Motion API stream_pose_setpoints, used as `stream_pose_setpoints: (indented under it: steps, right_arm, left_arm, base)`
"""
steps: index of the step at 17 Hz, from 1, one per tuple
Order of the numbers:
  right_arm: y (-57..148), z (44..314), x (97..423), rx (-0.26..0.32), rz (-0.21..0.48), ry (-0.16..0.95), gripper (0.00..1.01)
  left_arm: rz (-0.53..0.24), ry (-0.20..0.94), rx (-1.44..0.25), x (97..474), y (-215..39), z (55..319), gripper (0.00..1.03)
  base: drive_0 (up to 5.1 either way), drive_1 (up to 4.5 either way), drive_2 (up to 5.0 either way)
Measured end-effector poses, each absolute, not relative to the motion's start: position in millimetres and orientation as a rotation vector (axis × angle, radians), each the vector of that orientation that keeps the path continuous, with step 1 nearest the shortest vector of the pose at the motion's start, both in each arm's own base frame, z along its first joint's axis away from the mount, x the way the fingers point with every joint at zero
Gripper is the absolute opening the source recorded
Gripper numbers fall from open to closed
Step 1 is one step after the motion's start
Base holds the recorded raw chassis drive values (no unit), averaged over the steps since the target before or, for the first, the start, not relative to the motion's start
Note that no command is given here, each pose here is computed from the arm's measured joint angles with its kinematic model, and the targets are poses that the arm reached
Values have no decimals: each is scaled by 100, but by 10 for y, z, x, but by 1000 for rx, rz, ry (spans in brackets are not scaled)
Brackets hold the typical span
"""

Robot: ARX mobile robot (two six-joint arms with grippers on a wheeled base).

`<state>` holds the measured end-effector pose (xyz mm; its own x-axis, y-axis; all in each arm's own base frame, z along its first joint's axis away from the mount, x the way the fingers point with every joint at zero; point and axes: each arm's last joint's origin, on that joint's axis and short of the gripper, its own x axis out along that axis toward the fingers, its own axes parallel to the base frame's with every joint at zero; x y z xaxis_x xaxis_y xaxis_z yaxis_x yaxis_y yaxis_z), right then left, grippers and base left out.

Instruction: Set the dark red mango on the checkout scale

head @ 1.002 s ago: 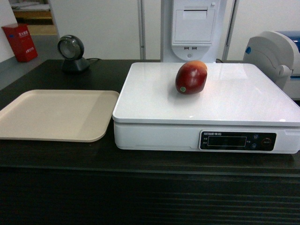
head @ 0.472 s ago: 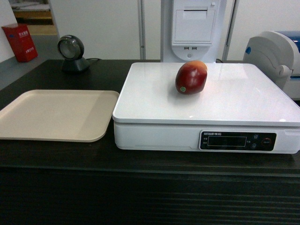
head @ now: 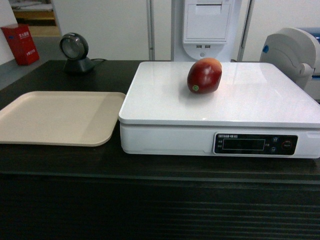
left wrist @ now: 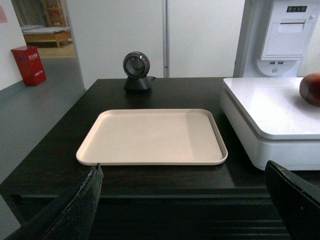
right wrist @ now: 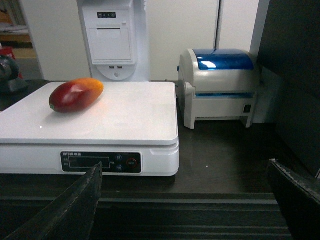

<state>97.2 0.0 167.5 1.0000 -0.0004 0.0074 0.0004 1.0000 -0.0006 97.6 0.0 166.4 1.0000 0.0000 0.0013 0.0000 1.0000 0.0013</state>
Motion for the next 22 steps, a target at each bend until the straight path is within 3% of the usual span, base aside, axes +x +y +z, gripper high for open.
stream_pose_setpoints:
  steps: [22]
  right_arm:
    - [0, 1670, 972, -1, -1, -2, 98]
  left_arm:
    - [0, 7, 1, 976, 0, 1656, 98]
  base:
    - [0, 0, 0]
